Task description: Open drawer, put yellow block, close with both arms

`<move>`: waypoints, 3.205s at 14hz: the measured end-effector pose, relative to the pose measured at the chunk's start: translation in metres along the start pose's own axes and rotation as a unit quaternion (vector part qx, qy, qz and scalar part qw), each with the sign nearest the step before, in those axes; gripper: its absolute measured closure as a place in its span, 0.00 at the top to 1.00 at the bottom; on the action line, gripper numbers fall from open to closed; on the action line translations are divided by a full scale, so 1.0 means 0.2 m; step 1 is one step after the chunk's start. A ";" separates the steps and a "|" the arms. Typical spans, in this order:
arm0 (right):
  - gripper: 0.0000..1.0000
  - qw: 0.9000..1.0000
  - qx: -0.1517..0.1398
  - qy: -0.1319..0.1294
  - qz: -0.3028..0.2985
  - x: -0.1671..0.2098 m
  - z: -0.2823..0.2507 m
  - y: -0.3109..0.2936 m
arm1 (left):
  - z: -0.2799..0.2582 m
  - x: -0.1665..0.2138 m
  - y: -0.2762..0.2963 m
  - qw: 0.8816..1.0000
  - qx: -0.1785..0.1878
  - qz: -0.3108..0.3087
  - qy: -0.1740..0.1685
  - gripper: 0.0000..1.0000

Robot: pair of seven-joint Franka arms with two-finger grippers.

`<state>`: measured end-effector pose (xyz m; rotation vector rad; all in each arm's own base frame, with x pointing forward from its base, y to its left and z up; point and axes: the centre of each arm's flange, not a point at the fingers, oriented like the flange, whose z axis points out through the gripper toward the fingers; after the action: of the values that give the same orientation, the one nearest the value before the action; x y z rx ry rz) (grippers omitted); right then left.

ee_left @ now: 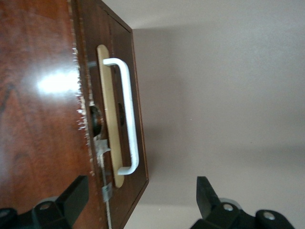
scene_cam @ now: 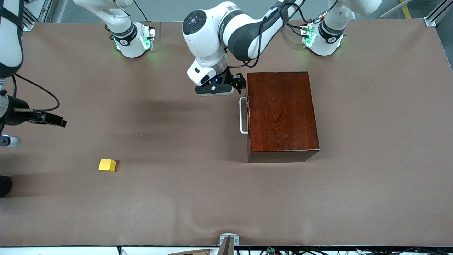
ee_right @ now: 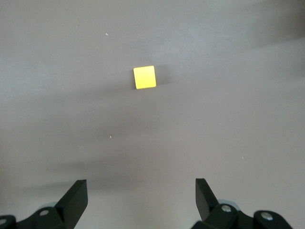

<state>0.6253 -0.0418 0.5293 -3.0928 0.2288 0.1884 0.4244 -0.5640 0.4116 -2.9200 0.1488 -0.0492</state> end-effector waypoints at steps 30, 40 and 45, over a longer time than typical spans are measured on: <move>1.00 1.000 -0.010 0.015 -0.006 0.53 1.07 -0.05 | 0.62 0.17 0.13 0.999 0.024 -0.037 0.014 1.00; 1.00 1.000 -0.014 -0.017 -0.004 0.55 1.45 -0.04 | 0.54 0.15 0.26 0.996 -0.052 -0.049 0.047 1.00; 1.00 1.000 -0.014 -0.015 -0.011 0.53 1.53 -0.04 | 0.51 0.11 0.32 0.994 -0.083 -0.046 0.049 1.00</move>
<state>0.6944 -0.0356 0.2121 -3.1166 0.1918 0.2391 0.4452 -0.6070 0.2991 -3.0900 0.0343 -0.2043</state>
